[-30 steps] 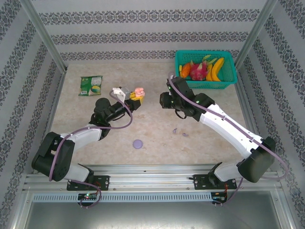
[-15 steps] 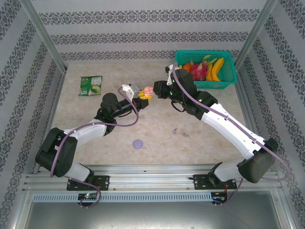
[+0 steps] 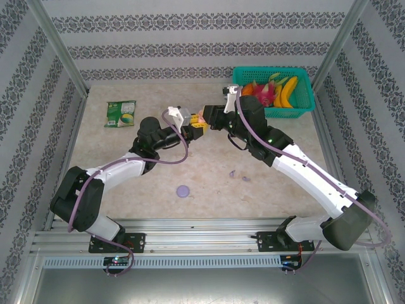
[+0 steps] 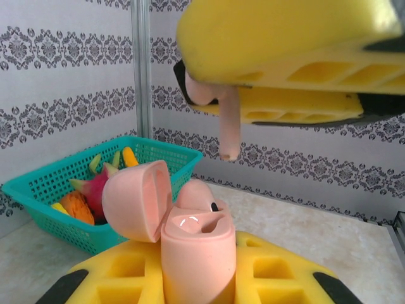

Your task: Insert the wireless bluetooth earbuds into the charging case

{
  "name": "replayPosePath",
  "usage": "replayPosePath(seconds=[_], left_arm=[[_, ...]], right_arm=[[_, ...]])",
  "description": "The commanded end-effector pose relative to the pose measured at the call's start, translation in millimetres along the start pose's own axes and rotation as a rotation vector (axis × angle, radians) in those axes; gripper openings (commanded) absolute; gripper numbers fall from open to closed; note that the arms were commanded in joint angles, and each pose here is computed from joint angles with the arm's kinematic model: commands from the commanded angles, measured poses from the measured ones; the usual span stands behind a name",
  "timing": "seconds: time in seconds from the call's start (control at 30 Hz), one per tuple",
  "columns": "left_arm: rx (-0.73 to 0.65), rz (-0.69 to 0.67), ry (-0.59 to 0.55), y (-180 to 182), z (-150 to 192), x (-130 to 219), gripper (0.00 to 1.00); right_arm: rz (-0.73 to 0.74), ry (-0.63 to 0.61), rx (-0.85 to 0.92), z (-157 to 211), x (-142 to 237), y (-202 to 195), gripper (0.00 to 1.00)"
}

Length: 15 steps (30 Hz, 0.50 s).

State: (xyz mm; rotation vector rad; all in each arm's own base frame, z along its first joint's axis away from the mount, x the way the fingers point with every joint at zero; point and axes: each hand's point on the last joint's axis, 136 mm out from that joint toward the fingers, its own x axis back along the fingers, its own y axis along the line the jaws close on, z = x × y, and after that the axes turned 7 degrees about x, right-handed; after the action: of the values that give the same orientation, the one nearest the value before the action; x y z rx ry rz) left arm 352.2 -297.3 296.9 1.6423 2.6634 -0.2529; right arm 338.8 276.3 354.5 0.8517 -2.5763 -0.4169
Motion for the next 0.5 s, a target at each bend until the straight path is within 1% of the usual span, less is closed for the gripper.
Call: replayPosePath(seconds=[0.0,0.47], left_arm=[[-0.038,0.048,-0.017,-11.9,-11.0,-7.5,0.0],[-0.049,0.045,-0.032,-12.3,-16.7,-8.1,0.0]], right_arm=[[-0.038,-0.041,0.017,-8.4,5.4,5.9,0.23],[-0.033,-0.011,0.001,3.2,-4.2,1.3,0.22]])
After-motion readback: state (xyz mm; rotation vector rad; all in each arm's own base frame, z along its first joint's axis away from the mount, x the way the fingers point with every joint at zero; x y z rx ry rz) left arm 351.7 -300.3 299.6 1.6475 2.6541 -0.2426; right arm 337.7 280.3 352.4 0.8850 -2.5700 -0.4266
